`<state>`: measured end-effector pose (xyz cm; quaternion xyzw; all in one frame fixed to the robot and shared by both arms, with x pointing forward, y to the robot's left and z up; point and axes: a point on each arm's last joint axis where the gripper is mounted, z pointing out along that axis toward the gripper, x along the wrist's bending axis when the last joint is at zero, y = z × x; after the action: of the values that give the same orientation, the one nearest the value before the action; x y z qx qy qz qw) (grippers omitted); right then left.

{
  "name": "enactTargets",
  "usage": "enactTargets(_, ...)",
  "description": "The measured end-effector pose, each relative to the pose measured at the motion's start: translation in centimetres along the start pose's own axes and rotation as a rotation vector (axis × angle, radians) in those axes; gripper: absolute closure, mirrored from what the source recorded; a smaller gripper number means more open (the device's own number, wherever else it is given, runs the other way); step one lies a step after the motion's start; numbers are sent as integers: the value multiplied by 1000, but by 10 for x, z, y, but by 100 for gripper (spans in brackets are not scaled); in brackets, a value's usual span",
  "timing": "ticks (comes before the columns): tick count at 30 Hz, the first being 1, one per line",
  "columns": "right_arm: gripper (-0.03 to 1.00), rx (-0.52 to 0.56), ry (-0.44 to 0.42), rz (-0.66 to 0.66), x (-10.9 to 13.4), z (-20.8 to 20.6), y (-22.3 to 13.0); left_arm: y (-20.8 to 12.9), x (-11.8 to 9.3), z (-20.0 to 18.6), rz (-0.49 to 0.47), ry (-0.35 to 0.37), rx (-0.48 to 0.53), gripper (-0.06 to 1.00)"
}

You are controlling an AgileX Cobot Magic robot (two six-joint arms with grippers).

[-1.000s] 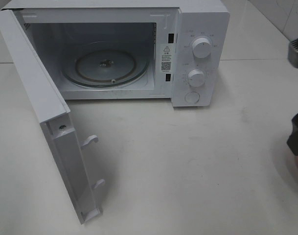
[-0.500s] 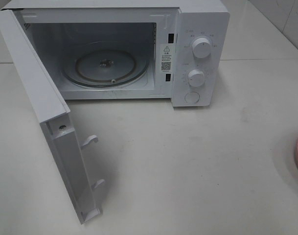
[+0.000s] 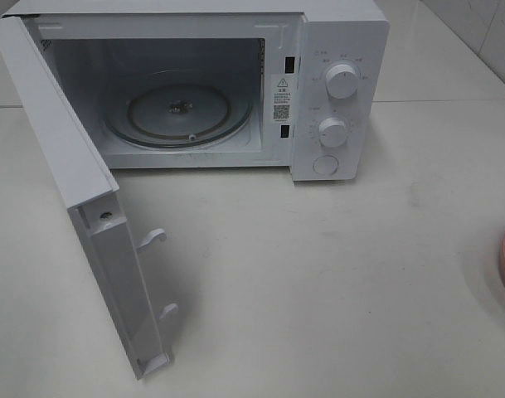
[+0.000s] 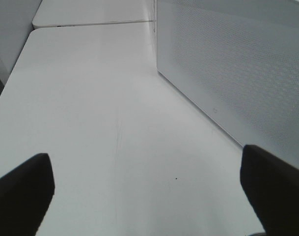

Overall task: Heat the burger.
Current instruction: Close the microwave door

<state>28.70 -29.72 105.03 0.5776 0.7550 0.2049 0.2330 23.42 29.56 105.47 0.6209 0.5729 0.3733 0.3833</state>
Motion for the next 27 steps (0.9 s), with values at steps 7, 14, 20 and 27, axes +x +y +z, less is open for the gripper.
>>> enactTargets(7, 20, -148, 56, 24, 6, -9, -17, 0, 0, 0, 0, 0, 0, -3)
enactTargets(14, 20, -323, 1, 83, 7, -26, -36, 0, 0, 0, 0, 0, 0, -3)
enactTargets(20, 20, -403, -47, 126, 8, -33, -47, 0, 0, 0, 0, 0, 0, -3)
enactTargets(27, 20, -403, -51, 133, 8, -33, -47, 0, 0, 0, 0, 0, 0, -3)
